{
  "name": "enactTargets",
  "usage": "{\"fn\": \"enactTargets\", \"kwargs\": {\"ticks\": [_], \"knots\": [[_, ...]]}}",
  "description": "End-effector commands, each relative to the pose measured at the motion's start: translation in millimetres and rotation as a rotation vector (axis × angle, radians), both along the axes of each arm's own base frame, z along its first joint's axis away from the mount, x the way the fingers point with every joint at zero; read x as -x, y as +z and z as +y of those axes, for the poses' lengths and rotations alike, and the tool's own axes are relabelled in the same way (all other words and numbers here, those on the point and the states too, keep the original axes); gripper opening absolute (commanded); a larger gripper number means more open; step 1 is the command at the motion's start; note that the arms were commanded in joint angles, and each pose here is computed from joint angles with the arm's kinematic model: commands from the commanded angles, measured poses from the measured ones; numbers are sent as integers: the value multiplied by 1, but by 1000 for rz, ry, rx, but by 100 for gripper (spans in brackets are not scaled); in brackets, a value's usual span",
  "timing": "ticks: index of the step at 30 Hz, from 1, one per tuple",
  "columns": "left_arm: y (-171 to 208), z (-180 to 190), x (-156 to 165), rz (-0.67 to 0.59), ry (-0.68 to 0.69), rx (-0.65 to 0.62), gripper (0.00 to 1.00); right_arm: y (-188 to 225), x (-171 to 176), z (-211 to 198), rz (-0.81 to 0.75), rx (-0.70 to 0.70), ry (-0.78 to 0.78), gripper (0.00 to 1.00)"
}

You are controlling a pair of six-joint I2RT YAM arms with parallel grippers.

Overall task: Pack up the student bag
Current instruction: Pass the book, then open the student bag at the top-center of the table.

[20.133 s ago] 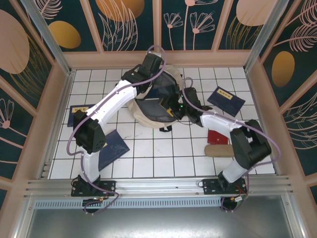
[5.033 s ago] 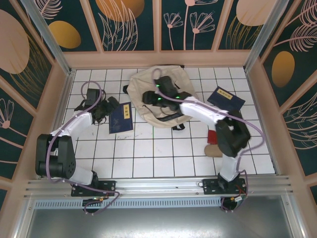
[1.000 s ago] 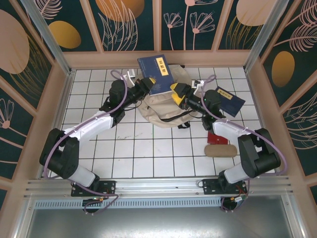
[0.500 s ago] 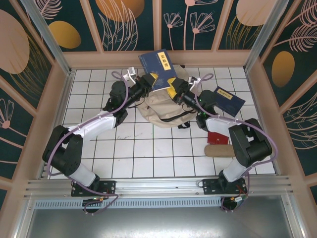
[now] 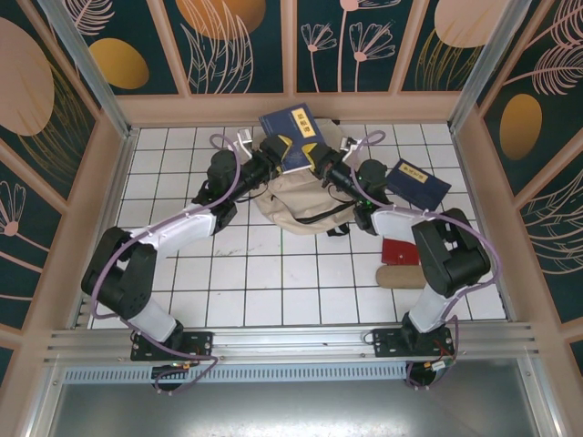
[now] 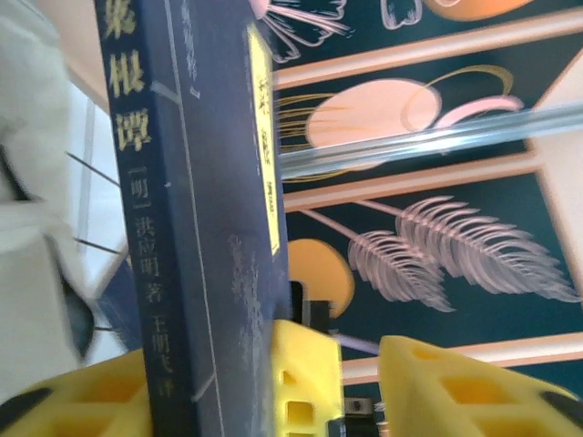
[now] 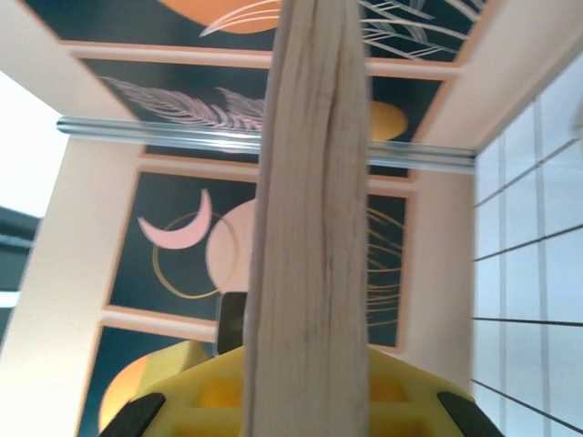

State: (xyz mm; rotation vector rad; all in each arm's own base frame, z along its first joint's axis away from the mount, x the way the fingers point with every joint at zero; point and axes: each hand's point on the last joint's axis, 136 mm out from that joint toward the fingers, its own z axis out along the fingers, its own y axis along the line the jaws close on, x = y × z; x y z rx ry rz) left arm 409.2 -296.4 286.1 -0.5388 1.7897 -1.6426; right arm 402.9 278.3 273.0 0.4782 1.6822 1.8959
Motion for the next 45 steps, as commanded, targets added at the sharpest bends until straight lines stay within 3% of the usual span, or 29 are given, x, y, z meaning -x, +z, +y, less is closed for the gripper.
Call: {"fn": "enactTargets", "kwargs": {"ticks": [1,5,10,15,22,30,39,45], "knots": [[-4,9,-3,-26,45,-225,66,23,2,-31,-107,124,-96,1],[-31,15,-6,-4,37,-469,81,25,5,-71,-130,356,-197,1],[-31,-4,2,-99,-58,-641,86,23,18,-134,-113,639,-328,1],[-34,-33,12,-200,-150,-889,89,12,31,-195,-10,773,-433,2],[-69,-85,43,-265,-317,-1196,87,-2,48,-254,107,803,-549,2],[-137,-115,84,-250,-556,-1481,87,-9,51,-275,149,773,-599,3],[-182,-104,57,-171,-488,-1705,81,-16,51,-275,167,743,-584,3],[-171,-91,24,-178,-273,-1837,68,-14,51,-273,164,731,-576,3]]}}
